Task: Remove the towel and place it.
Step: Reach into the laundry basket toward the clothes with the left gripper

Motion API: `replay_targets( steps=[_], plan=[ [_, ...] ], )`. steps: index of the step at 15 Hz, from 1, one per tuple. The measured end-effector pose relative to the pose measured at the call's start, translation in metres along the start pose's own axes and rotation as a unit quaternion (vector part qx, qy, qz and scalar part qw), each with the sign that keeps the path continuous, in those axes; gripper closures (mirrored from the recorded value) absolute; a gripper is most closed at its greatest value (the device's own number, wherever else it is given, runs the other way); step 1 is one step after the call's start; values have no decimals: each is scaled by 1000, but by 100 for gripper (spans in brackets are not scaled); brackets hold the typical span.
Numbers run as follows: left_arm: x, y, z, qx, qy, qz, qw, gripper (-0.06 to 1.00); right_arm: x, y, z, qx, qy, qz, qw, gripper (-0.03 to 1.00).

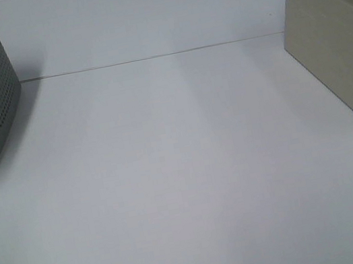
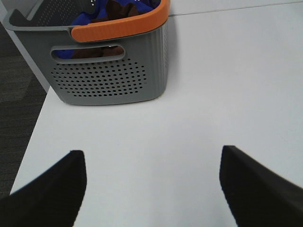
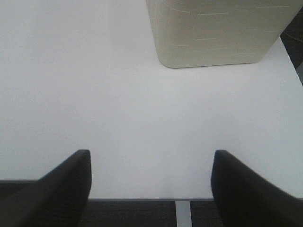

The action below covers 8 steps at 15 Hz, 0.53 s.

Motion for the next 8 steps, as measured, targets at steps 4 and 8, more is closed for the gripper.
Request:
replay_targets(
  steps=[4, 8],
  plan=[
    [0, 0, 0, 0, 0, 0, 1000, 20, 0, 0, 0, 0, 0, 0, 1000, 34],
    [0, 0, 0, 0, 0, 0, 1000, 20, 0, 0, 0, 0, 0, 0, 1000, 34]
  ],
)
Point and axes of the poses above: a point on each arm's last joint axis where the gripper is mounted, y pointing back along that axis away from the gripper, x along the wrist's bending axis when the last joint is at zero, z = x × y, the point moved 6 cm from there along -y, pointing out along that axis toward the gripper, and after that the axes turned 6 degrees about y, right-handed, at the moved point
